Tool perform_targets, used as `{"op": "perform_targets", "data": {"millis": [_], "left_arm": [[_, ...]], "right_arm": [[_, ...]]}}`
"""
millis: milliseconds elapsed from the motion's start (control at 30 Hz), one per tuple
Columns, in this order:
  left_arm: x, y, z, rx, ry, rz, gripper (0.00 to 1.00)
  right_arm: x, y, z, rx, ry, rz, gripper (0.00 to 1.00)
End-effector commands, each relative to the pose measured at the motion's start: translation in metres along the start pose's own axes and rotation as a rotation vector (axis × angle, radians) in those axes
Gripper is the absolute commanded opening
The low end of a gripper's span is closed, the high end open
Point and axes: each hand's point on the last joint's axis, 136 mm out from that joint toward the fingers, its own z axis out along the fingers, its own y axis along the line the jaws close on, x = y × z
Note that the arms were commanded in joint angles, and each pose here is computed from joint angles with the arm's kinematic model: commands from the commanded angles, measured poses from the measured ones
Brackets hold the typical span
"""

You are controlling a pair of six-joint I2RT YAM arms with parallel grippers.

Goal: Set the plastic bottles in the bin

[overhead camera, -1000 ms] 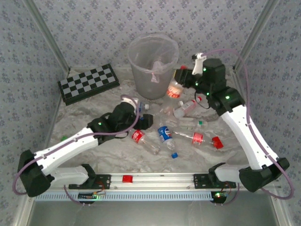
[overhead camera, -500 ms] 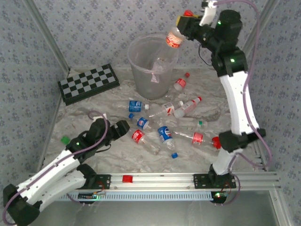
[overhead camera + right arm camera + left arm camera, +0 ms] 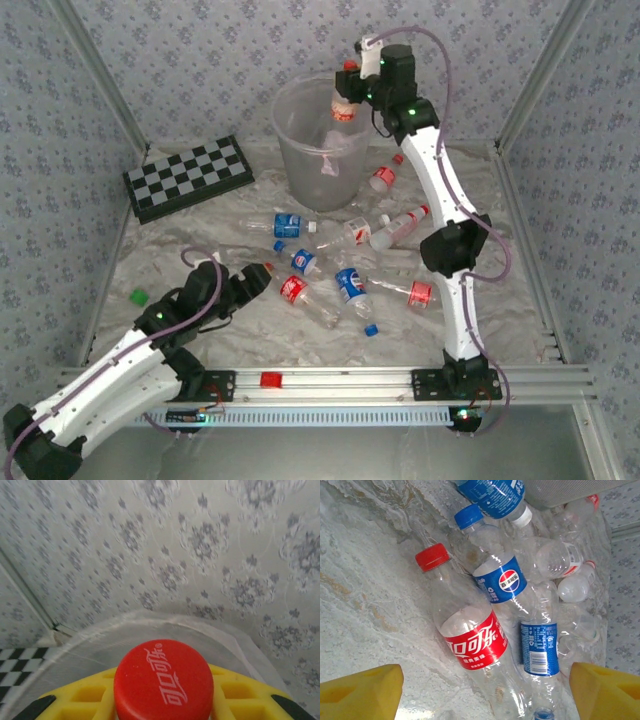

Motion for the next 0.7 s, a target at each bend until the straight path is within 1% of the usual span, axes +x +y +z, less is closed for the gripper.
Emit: {"op": "perform_targets", "data": {"millis": [0,67,100,133,167,233,300,367,433,467,533,567,667], "left_arm": [[0.003,-0.003,0.002,0.005,0.018,-0.010,0.86],[0.004,-0.003,0.004,-0.001,0.025,-0.005,0.86],[0.005,-0.002,0.005,-0.005,0.027,-0.005,0.86],[0.005,-0.002,0.005,-0.009,0.027,-0.003,0.86],[0.006,-0.002,0.006,-0.010,0.029,-0.002,0.86],[0.006,0.000,0.006,-0.016,0.032,-0.001,0.87],[0.006,0.001,0.006,-0.021,0.028,0.002,0.87],[0.005,0.002,0.006,-0.024,0.021,0.005,0.87],[0.004,0.003,0.005,-0.027,0.012,0.007,0.87],[0.003,0.003,0.005,-0.027,0.007,0.007,0.87],[0.003,0.005,0.005,-0.031,0.003,0.006,0.87],[0.003,0.006,0.005,-0.033,0.004,0.006,0.87],[0.004,0.008,0.007,-0.042,0.007,-0.012,0.87]], "right_arm": [[-0.006,-0.010,0.001,0.067,-0.035,-0.041,0.00],[0.007,-0.015,0.007,0.091,-0.011,-0.034,0.00],[0.013,-0.017,0.010,0.098,0.001,-0.030,0.02],[0.017,-0.019,0.011,0.099,0.008,-0.027,0.07],[0.019,-0.019,0.012,0.096,0.015,-0.022,0.14],[0.019,-0.018,0.011,0.084,0.016,-0.008,0.34],[0.013,-0.018,0.007,0.079,0.006,-0.002,0.57],[0.006,-0.016,0.002,0.071,-0.007,-0.004,0.72],[-0.004,-0.013,-0.005,0.071,-0.019,-0.017,0.75],[-0.010,-0.012,-0.009,0.075,-0.023,-0.026,0.79],[-0.022,-0.010,-0.022,0.083,-0.033,-0.042,0.81],[-0.030,-0.009,-0.030,0.090,-0.040,-0.048,0.86],[-0.048,-0.008,-0.059,0.126,-0.045,-0.065,0.95]]}}
